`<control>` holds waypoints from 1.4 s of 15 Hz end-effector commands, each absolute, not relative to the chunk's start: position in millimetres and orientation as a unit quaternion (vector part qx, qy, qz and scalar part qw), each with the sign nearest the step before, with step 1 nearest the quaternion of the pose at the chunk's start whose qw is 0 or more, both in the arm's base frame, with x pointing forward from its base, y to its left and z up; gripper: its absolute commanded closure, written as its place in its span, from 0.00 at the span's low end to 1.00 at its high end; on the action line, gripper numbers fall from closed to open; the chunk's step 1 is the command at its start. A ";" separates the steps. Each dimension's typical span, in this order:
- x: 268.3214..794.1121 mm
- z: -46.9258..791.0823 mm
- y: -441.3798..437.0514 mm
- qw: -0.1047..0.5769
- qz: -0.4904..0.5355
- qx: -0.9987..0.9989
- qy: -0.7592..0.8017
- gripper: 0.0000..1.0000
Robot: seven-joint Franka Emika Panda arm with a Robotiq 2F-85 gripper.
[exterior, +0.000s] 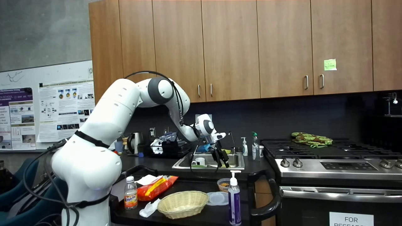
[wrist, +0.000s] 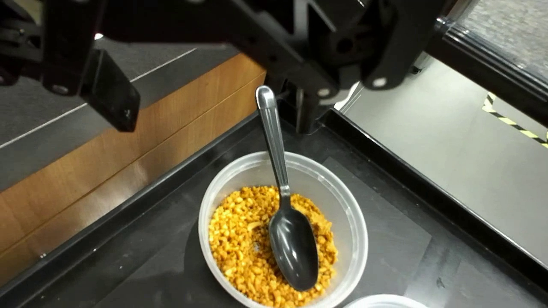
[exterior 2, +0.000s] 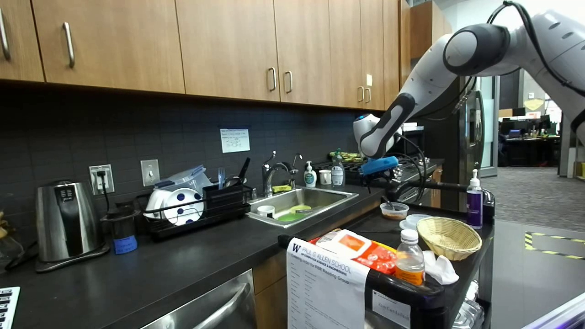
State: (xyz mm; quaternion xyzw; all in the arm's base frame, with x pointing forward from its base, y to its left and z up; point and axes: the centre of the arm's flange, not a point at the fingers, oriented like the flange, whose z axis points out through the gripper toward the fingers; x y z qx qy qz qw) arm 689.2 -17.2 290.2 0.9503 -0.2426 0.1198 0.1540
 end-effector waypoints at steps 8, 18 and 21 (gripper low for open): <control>691.7 299.8 -51.3 0.116 0.098 0.964 -0.217 0.00; 688.6 295.0 -56.8 0.116 0.088 0.962 -0.232 0.00; 688.5 295.0 -56.9 0.116 0.088 0.962 -0.232 0.00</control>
